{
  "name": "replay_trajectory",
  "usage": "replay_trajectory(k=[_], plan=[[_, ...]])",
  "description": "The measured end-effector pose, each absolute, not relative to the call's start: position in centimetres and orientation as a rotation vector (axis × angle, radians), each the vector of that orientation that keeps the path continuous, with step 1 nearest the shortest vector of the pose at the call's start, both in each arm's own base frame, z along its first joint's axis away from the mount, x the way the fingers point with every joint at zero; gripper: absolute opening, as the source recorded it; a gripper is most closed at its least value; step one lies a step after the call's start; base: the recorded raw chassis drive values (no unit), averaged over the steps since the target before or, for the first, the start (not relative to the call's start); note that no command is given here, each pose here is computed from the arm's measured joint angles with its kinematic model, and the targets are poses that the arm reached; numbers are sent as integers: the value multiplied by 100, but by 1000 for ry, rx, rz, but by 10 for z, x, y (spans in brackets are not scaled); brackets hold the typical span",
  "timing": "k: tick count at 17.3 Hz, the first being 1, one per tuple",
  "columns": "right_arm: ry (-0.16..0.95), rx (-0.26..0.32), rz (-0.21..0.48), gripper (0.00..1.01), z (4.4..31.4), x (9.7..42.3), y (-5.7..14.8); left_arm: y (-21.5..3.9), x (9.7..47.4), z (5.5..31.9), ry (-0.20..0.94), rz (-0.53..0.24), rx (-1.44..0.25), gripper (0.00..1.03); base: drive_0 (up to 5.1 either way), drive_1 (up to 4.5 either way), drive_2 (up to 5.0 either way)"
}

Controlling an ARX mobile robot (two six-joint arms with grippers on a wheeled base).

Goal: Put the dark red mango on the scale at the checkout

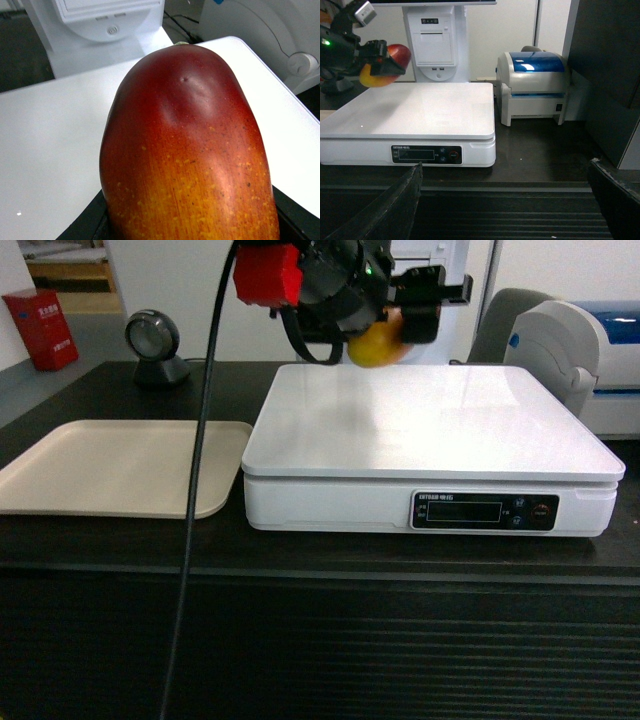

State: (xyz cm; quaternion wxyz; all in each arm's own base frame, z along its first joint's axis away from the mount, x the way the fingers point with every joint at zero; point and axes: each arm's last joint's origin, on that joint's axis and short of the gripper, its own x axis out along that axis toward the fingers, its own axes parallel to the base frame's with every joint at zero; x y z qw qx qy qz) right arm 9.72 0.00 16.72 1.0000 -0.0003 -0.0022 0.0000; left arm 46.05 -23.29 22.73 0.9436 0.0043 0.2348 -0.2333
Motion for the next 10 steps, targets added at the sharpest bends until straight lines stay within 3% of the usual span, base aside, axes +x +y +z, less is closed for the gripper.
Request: replay_trajectory(k=[1, 4, 10], plan=[[-4, -1, 0, 98, 167, 97, 0, -248, 454, 215, 539, -482, -42, 60, 0, 0, 0], [-4, -1, 0, 98, 167, 97, 0, -259, 450, 208, 591, -486, -104, 60, 0, 0, 0], [-4, -1, 0, 98, 167, 97, 0, -269, 450, 195, 644, -468, -142, 60, 0, 0, 0]])
